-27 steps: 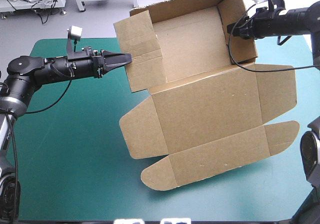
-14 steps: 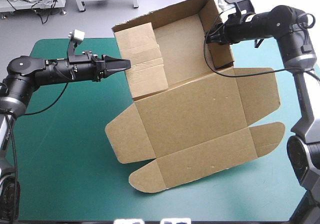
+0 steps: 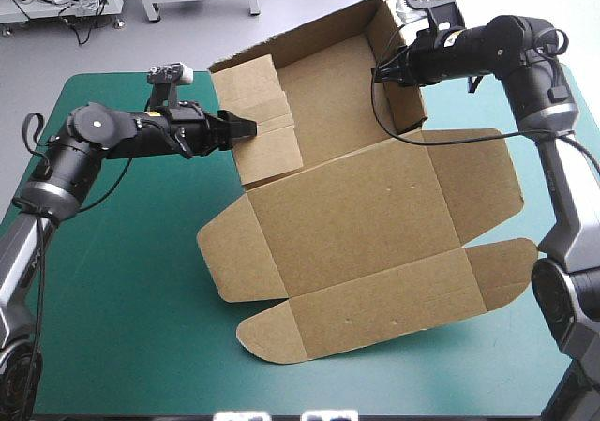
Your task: Fold the box
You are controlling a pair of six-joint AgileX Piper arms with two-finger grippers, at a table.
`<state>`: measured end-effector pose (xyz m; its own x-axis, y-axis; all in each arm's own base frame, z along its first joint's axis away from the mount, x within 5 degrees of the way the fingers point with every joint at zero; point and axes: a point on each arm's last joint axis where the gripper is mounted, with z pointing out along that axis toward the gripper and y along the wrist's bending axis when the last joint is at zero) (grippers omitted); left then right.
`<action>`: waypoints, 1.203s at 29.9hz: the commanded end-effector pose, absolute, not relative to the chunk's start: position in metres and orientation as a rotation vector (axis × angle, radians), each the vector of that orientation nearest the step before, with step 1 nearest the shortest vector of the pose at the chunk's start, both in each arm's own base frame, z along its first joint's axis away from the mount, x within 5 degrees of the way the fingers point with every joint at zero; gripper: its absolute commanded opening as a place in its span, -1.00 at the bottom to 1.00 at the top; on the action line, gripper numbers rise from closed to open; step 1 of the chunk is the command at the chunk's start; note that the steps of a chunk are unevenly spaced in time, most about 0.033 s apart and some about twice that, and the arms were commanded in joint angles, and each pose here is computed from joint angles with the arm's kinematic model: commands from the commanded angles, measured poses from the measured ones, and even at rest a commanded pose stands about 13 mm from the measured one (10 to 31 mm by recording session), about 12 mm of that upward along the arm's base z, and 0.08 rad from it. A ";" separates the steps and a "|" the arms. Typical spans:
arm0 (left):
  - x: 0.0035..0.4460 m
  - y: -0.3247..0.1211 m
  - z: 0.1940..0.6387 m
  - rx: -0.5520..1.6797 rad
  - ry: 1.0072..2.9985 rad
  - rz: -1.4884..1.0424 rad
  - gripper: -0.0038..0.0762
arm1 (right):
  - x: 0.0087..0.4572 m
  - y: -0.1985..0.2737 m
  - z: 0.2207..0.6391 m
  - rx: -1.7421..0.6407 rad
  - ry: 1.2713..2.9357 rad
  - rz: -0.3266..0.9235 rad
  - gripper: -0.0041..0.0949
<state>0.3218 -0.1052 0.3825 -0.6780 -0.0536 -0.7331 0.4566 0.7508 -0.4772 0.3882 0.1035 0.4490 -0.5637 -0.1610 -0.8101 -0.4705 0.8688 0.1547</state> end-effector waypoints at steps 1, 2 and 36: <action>0.313 -0.120 0.409 0.194 2.075 -0.883 0.15 | 0.368 0.111 0.484 -0.386 2.026 0.596 -0.95; 0.314 -0.124 0.407 0.175 2.086 -0.885 0.15 | 0.368 0.112 0.484 -0.389 2.032 0.600 -0.95; 0.330 -0.129 0.346 0.160 2.466 -0.520 0.04 | 0.381 0.196 0.396 -0.655 2.388 0.448 -0.95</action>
<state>0.3365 -0.1230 0.3180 -0.8563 0.0491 -0.5141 0.2228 0.9332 -0.2819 0.4026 0.1784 0.3619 -0.7382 -0.4012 -0.5424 -0.4966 0.8673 0.0345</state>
